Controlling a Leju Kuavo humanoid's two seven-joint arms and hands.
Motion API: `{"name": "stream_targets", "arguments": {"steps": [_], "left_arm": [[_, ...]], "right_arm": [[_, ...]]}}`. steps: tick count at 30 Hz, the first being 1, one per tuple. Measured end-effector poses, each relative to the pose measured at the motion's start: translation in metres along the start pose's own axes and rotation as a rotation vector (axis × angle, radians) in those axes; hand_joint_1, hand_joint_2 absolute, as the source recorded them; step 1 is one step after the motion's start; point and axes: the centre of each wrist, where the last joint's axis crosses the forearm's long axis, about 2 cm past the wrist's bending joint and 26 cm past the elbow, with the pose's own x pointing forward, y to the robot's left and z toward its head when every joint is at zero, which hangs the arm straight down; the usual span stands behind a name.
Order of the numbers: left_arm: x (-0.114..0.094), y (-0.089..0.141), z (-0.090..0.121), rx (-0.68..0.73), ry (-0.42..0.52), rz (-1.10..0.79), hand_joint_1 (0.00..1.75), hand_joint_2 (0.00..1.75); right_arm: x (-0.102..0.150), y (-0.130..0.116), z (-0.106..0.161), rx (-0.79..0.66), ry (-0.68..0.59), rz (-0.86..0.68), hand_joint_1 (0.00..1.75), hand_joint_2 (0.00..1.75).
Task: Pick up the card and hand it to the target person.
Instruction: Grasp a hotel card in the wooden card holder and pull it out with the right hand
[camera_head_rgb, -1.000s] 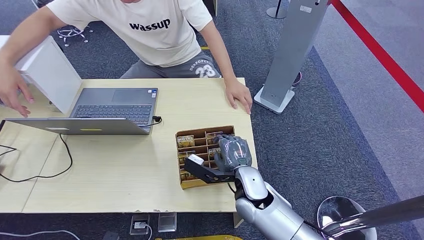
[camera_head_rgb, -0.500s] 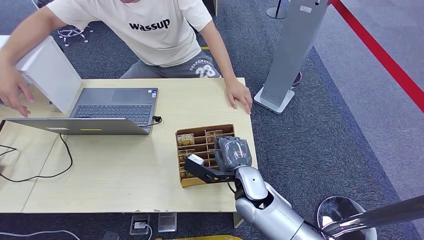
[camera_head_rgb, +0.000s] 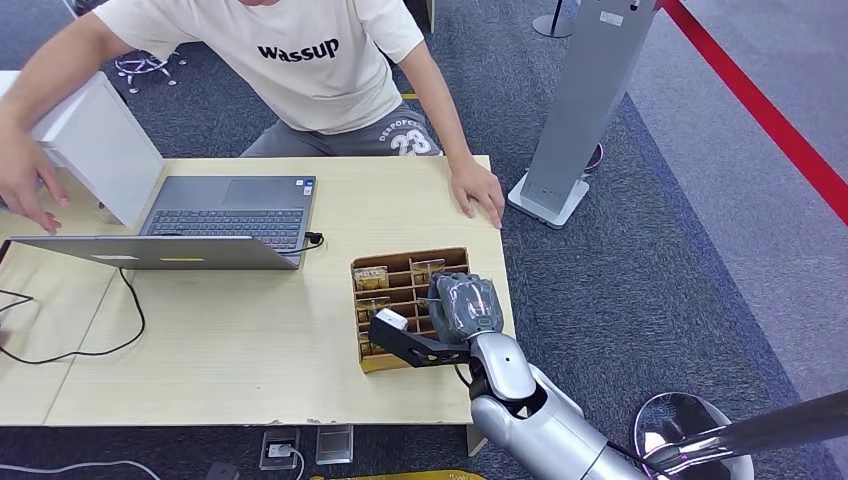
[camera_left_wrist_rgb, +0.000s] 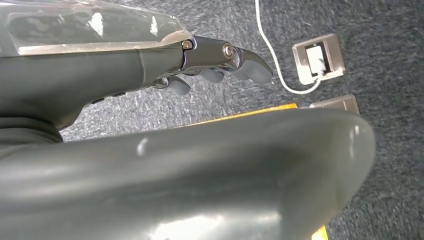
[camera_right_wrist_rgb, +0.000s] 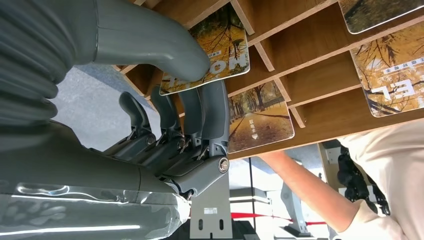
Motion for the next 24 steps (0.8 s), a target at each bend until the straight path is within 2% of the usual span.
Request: {"name": "stream_targets", "arguments": {"steps": [14, 19, 24], "left_arm": [[-0.001, 0.001, 0.000, 0.008, -0.004, -0.005, 0.00, 0.00], [-0.002, 0.002, 0.001, 0.013, -0.002, 0.000, 0.00, 0.00], [-0.003, 0.004, 0.001, 0.019, 0.003, 0.008, 0.00, 0.00]], "right_arm": [[0.001, -0.007, 0.000, -0.002, 0.003, -0.036, 1.45, 1.75], [-0.001, -0.026, -0.001, -0.001, 0.014, -0.070, 1.45, 1.75], [-0.003, -0.057, 0.000, -0.060, 0.005, -0.091, 1.45, 1.75]]}}
